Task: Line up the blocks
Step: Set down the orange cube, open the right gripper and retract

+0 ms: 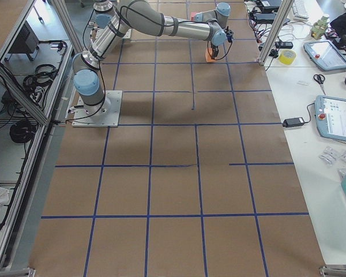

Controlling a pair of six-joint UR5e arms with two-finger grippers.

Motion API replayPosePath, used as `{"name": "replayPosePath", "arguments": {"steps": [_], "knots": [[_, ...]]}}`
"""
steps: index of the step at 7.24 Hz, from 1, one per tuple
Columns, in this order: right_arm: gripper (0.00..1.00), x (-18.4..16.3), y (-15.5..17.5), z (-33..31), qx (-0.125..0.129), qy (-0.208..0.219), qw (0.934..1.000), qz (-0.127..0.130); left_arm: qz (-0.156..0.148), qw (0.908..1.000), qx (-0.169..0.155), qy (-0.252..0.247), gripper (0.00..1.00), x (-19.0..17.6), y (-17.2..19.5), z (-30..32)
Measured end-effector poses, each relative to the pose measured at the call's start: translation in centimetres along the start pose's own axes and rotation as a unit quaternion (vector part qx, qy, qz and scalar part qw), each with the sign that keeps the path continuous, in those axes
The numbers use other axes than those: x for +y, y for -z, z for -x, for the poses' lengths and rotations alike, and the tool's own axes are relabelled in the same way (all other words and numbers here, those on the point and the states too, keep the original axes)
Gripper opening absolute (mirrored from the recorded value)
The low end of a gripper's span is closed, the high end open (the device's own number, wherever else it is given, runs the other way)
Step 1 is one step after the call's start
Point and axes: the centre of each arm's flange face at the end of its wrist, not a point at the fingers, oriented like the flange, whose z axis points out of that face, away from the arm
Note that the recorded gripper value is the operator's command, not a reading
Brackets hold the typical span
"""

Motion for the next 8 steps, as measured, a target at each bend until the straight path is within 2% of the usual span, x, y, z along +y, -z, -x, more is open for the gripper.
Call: {"name": "replayPosePath", "arguments": {"steps": [1,2,3,6,7,8], "knots": [[0.53,0.1,-0.1,0.1,0.004,-0.003,1.0,0.0,-0.003,1.0,-0.001,0.002,1.0,-0.1,0.2,0.2],[0.68,0.1,-0.3,0.1,0.007,-0.003,1.0,0.0,-0.014,0.9999,-0.002,0.006,1.0,-0.6,0.7,0.5],[1.0,0.1,-0.5,0.1,0.008,0.0,1.0,0.001,-0.027,0.9996,-0.003,0.009,1.0,-1.1,1.0,1.1],[1.0,0.0,-1.1,0.1,0.008,0.017,0.9998,0.002,-0.029,0.9992,0.0,0.028,1.0,-2.4,0.3,3.3],[1.0,0.1,-0.3,0.0,0.007,0.016,0.9998,-0.002,-0.028,0.9991,0.001,0.033,1.0,-2.5,0.2,3.7],[1.0,0.2,2.0,-0.5,0.005,0.013,0.9999,-0.009,-0.024,0.9991,0.004,0.035,1.0,-2.8,-0.2,3.9]]}}
